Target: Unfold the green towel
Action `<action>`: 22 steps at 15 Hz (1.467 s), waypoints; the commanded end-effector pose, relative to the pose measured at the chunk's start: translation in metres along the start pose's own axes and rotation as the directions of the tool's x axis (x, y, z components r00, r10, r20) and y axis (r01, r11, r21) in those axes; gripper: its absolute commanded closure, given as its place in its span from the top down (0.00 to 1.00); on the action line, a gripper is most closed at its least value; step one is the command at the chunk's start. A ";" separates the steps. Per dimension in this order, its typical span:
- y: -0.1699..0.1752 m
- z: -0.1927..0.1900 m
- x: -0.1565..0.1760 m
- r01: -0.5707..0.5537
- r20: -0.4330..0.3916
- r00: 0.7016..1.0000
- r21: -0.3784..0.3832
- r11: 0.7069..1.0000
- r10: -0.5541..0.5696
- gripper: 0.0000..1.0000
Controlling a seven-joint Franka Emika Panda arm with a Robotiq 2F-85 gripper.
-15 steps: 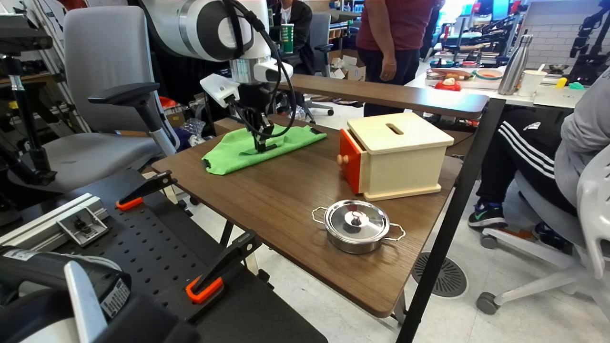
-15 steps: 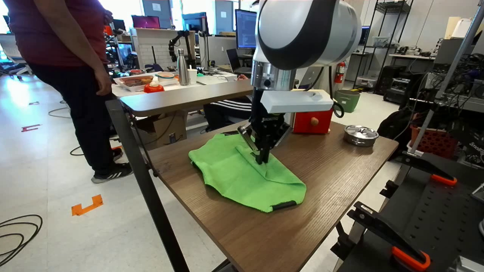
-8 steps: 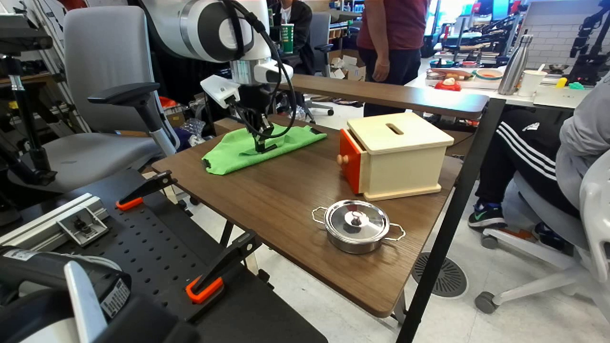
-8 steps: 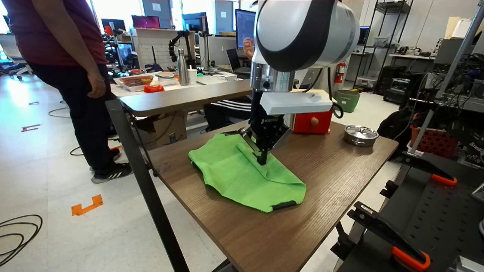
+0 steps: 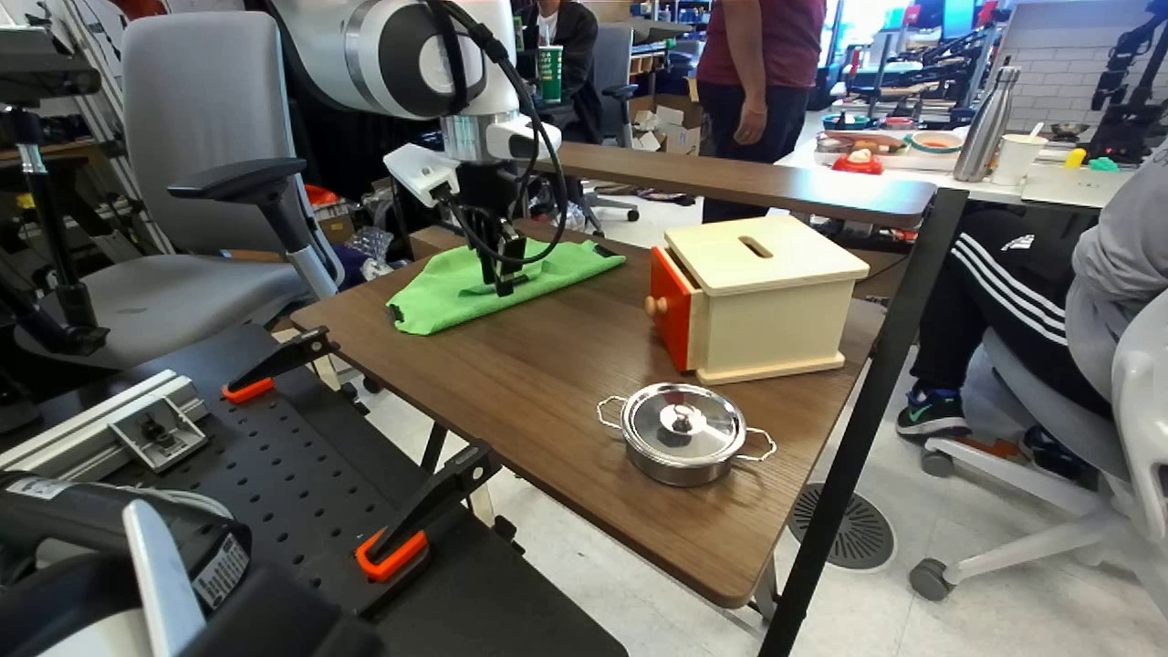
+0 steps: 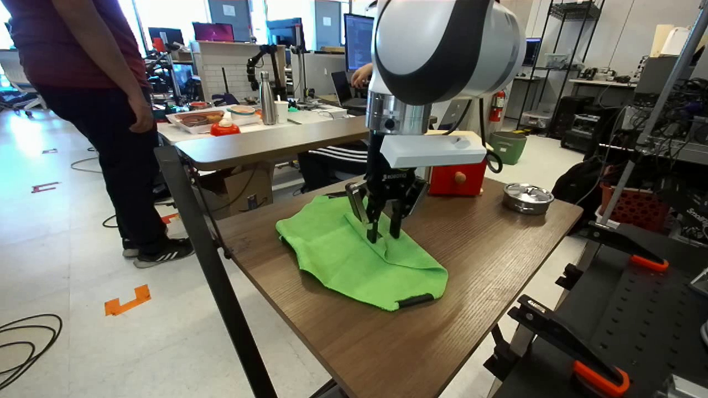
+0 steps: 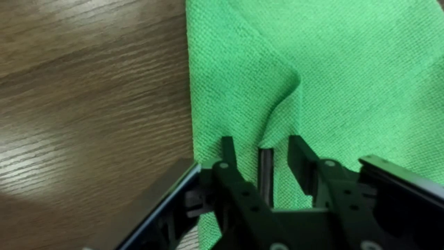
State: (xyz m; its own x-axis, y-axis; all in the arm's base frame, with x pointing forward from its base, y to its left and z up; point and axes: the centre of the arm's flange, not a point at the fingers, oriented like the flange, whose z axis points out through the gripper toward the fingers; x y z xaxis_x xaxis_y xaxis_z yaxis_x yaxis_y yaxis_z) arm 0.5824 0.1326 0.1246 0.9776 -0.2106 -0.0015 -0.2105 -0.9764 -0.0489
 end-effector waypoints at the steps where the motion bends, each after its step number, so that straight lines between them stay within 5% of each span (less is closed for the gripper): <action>1: -0.004 0.000 0.005 0.017 0.019 1.000 -0.023 1.000 -0.017 0.24; 2: -0.004 0.001 0.005 0.017 0.024 1.000 -0.025 1.000 -0.016 0.24; 5: -0.003 0.001 0.004 0.017 0.043 0.999 -0.033 0.999 -0.016 0.01; 11: -0.007 -0.009 0.002 0.015 0.043 0.999 -0.030 0.999 -0.014 0.00; 22: -0.009 -0.088 -0.025 0.037 -0.021 0.999 0.027 0.999 -0.036 0.00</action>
State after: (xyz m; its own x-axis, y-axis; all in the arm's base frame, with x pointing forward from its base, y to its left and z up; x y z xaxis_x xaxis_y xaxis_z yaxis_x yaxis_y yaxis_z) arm 0.5770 0.1545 0.1896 0.9851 -0.1707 0.0220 -0.1689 -0.9833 -0.0684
